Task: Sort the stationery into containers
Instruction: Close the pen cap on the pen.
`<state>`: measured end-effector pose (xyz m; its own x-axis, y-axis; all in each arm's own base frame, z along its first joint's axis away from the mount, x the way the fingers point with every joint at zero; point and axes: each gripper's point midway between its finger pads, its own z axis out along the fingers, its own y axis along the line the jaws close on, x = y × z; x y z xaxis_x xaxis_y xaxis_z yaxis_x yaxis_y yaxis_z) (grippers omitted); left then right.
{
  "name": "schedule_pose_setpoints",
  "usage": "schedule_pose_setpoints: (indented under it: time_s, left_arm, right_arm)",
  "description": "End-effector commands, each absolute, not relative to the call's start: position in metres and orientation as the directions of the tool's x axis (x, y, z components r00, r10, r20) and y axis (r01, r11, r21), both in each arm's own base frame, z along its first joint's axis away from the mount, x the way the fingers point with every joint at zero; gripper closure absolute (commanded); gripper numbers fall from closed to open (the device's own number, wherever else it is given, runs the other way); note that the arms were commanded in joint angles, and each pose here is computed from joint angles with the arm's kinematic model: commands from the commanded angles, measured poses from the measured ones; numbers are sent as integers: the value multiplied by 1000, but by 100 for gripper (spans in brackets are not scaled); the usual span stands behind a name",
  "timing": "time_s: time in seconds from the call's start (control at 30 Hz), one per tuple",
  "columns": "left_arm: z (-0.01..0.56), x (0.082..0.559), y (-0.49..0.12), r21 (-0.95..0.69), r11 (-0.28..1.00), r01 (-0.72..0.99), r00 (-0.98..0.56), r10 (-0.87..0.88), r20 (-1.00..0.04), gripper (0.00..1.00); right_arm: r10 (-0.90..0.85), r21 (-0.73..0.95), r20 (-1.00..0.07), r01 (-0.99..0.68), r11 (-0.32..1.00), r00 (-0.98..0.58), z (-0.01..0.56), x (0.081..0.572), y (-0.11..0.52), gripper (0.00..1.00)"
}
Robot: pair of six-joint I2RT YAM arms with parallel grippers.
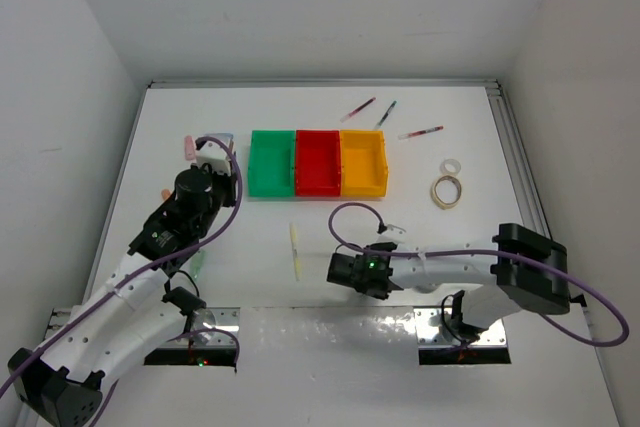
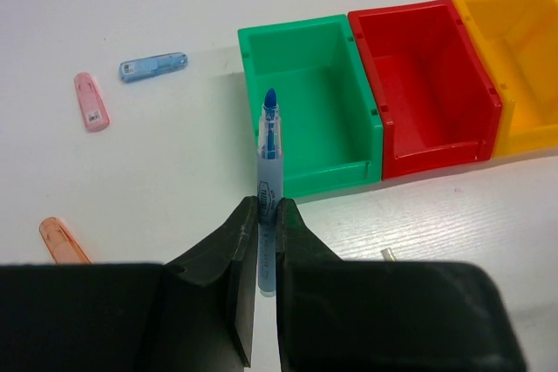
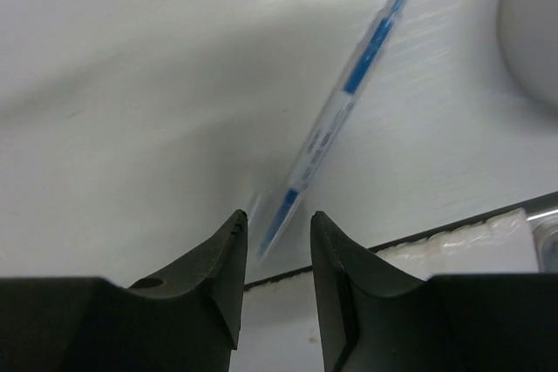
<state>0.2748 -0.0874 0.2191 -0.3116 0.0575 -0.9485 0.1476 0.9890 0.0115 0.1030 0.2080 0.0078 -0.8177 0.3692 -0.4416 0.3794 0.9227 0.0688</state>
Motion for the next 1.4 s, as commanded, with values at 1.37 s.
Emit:
schedule_pose_setpoints:
  time_s: [1.37]
  left_arm:
    - [228, 281, -80, -4, 994, 106, -283, 27, -959, 100]
  right_arm:
    - [349, 75, -364, 347, 935, -864, -14, 107, 220, 73]
